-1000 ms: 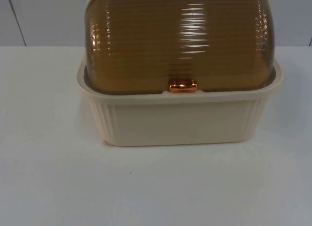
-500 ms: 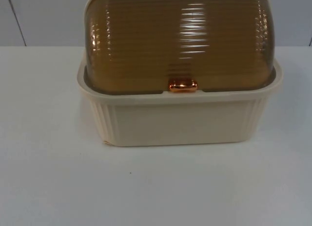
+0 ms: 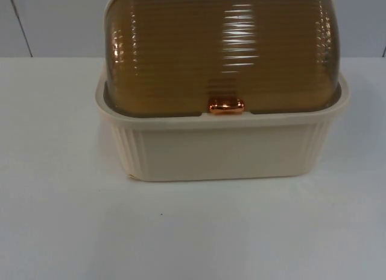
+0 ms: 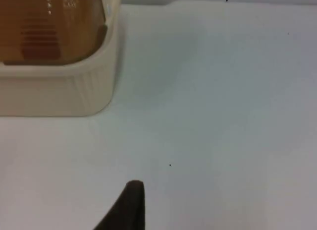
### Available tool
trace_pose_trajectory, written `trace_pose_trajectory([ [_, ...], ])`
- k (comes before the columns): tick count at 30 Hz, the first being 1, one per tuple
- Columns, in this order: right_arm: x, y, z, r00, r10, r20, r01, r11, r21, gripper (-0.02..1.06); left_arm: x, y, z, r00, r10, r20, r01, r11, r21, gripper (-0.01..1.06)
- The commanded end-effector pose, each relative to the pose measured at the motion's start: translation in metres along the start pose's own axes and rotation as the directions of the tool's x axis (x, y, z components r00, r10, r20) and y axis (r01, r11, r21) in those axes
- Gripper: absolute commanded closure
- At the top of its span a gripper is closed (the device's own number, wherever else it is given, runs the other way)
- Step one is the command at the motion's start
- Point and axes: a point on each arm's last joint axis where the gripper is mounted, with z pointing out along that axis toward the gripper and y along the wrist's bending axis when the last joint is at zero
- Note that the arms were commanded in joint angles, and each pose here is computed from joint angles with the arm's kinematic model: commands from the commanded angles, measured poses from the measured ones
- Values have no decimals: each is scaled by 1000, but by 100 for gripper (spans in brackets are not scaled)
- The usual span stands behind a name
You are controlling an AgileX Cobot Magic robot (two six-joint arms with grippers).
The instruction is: Open the box lid with the left hand, place the block into the box with the right hand, then close the box lid with the left hand.
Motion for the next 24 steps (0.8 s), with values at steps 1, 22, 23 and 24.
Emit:
trace_pose_trajectory([
  [1,6,0,4,1000,7,27,-7,1000,5,0,1,2,0,1000,8,4,-8,1000,-15,1],
  [22,24,-4,18,999,16,-44,-14,999,46,0,21,9,14,991,-77,-111,65,993,-102,1],
  [23,24,-4,18,999,16,-44,-14,999,46,0,24,8,18,989,-85,-119,75,993,-89,1],
  [24,24,-4,18,999,16,-44,-14,999,46,0,24,8,18,989,-85,-119,75,993,-89,1],
])
